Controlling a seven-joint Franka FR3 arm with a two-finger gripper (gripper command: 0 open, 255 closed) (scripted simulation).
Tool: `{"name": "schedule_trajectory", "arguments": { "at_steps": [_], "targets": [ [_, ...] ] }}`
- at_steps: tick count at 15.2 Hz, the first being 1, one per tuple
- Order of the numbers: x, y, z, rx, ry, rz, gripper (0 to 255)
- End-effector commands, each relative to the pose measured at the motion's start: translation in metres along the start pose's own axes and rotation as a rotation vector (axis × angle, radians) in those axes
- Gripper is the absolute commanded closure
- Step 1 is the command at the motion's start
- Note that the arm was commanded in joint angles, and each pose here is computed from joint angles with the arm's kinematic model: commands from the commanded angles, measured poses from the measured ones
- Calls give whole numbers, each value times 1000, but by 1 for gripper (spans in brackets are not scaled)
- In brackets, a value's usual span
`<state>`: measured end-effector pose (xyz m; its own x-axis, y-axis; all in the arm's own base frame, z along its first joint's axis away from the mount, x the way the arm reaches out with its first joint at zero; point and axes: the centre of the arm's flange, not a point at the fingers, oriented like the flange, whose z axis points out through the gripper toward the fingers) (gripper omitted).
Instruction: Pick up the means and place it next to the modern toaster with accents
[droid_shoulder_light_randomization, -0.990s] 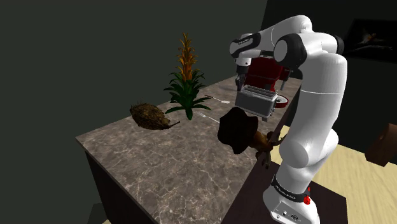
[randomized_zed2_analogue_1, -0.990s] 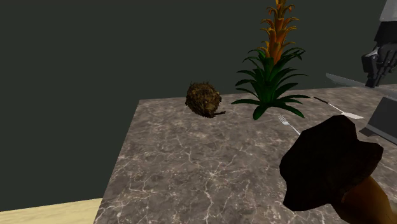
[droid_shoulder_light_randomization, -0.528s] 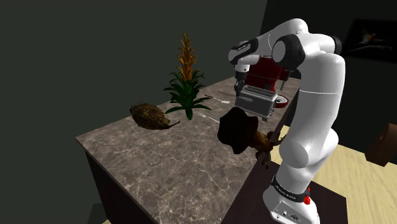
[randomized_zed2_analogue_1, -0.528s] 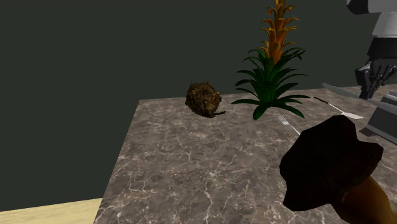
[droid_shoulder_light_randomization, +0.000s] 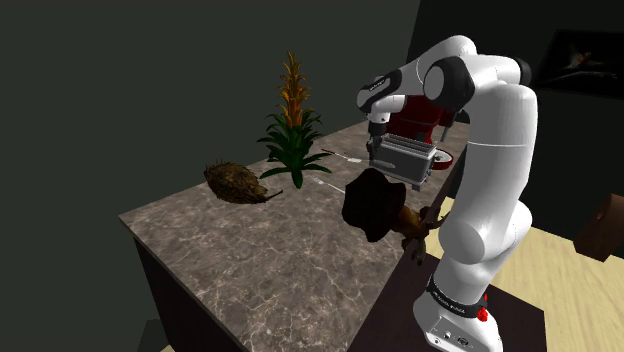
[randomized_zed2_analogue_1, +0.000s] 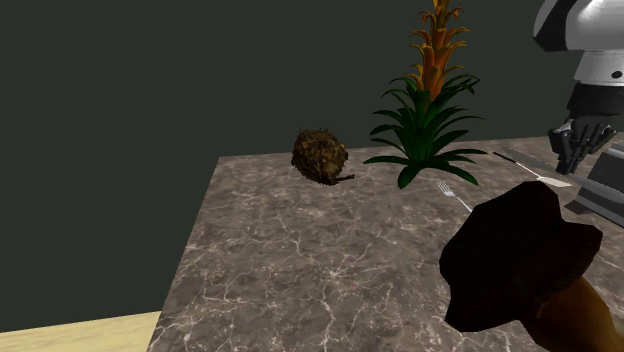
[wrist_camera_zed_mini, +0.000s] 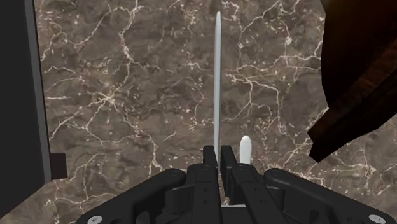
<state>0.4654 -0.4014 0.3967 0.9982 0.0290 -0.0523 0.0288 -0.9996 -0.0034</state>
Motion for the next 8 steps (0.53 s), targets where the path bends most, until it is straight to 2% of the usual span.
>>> {"name": "schedule_trajectory", "arguments": {
  "at_steps": [1, 8],
  "targets": [
    [0, 1, 11, 0, 0, 0, 255],
    [2, 1, 48, 0, 0, 0, 255]
  ]
}}
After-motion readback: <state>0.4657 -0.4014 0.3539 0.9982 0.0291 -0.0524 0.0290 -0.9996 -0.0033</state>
